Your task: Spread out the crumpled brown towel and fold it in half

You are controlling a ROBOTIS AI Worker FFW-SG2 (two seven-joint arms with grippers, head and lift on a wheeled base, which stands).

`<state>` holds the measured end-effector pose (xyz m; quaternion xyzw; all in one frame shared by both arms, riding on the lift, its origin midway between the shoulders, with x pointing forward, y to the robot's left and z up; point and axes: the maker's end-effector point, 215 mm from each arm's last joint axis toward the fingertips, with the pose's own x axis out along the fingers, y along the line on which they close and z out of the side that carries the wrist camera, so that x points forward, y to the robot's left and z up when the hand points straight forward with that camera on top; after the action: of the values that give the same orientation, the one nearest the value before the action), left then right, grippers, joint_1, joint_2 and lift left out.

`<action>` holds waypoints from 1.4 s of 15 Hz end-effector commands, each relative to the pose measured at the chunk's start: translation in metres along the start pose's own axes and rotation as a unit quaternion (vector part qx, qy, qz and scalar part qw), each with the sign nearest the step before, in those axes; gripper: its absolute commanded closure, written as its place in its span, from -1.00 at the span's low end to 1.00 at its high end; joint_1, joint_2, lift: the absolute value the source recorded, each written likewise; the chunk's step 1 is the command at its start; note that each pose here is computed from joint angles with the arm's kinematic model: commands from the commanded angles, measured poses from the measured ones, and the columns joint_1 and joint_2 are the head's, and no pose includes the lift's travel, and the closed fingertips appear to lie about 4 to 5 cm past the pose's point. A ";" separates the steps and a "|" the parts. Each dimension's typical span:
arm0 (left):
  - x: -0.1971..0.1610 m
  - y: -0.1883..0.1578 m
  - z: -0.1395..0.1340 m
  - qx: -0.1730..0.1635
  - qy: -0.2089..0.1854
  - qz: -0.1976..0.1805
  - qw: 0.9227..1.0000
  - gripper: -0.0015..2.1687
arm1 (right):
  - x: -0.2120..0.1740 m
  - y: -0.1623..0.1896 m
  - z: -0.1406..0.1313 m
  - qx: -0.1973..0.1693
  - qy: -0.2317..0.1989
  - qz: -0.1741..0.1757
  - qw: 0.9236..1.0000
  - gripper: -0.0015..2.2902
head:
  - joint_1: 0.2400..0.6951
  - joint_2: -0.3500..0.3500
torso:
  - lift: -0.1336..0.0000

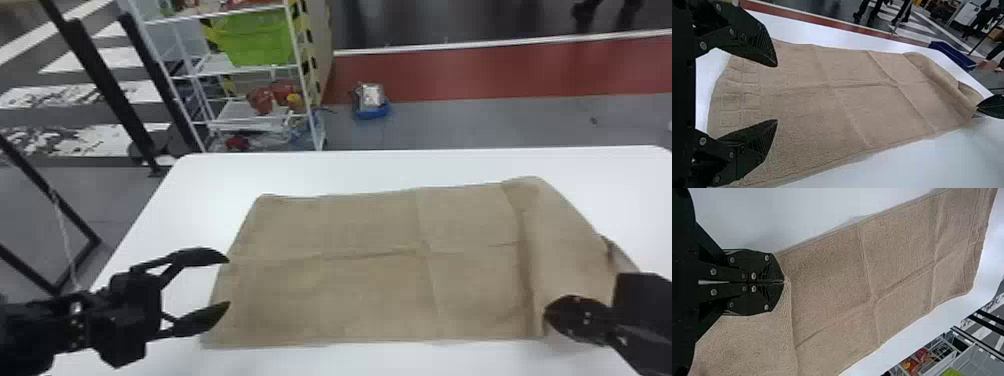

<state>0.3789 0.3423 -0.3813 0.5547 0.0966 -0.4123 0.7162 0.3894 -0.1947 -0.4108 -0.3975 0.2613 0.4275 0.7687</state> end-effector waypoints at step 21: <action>0.078 0.023 0.050 -0.228 -0.034 0.079 0.970 -0.97 | -0.083 -0.043 -0.064 0.326 -0.012 -0.020 0.945 -0.33 | 1.00 -0.01 | -0.84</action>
<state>0.4306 0.2631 -0.3931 0.3683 0.1204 -0.3385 0.8575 0.3795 -0.2840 -0.3525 -0.1726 0.3429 0.3329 0.8613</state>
